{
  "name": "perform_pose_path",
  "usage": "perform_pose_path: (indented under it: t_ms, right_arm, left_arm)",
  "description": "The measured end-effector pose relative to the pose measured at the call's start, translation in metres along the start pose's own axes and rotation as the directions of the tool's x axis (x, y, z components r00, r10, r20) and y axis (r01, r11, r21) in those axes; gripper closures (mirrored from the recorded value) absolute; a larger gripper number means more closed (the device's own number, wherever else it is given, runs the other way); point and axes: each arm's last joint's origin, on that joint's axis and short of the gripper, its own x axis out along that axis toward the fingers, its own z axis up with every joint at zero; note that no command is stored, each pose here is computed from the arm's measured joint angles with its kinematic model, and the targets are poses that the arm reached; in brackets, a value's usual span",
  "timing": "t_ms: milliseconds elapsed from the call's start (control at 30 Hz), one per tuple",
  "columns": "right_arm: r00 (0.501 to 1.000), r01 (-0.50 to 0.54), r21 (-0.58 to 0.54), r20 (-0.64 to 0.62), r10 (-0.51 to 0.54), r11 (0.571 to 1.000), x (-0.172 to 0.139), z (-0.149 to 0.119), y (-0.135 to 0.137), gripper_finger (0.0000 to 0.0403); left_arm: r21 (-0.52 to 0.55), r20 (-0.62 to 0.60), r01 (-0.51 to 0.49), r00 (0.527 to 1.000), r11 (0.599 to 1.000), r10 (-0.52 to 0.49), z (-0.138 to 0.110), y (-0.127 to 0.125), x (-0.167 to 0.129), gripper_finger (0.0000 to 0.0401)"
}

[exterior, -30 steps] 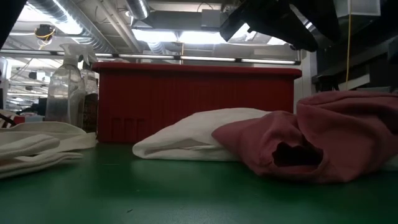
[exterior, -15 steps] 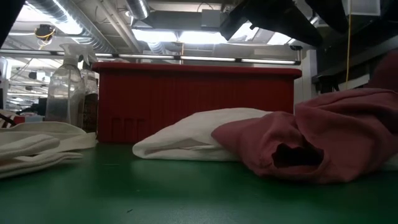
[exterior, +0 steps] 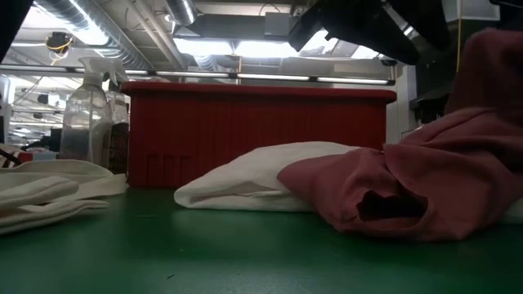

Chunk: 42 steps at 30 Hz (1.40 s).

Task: Fold Laundry from Bin
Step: Fold the pink underwear

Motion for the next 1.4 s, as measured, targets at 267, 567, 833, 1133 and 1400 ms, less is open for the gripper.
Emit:
perform_pose_path:
  t_ms: [267, 567, 833, 1133, 1400]
  right_arm:
    - [0.996, 0.057, 0.045, 0.068, -0.06, 0.997, 0.035, -0.003, 0.002, 0.04]
    - [0.998, 0.05, 0.097, 0.02, -0.052, 0.994, 0.068, -0.001, -0.009, 0.04]
    - [1.0, -0.005, 0.14, 0.026, 0.001, 0.99, 0.083, 0.002, -0.011, 0.04]
    - [0.998, -0.064, 0.1, 0.026, 0.062, 0.993, 0.085, 0.004, -0.008, 0.04]
    - [0.999, 0.008, 0.069, 0.031, -0.01, 0.998, 0.091, -0.002, -0.013, 0.04]
  left_arm:
    - [0.038, -0.065, -0.019, 0.998, 0.999, 0.021, -0.006, 0.003, 0.0, 0.0289]
    - [-0.012, -0.232, 0.09, 0.969, 0.996, -0.09, -0.015, 0.003, -0.002, 0.0289]
    - [-0.043, -0.316, 0.128, 0.939, 0.991, -0.135, -0.024, -0.002, -0.007, 0.0289]
    - [-0.041, -0.313, 0.127, 0.94, 0.991, -0.133, -0.024, -0.003, -0.008, 0.0289]
    - [-0.069, -0.271, 0.166, 0.946, 0.984, -0.179, -0.02, -0.007, -0.007, 0.0289]
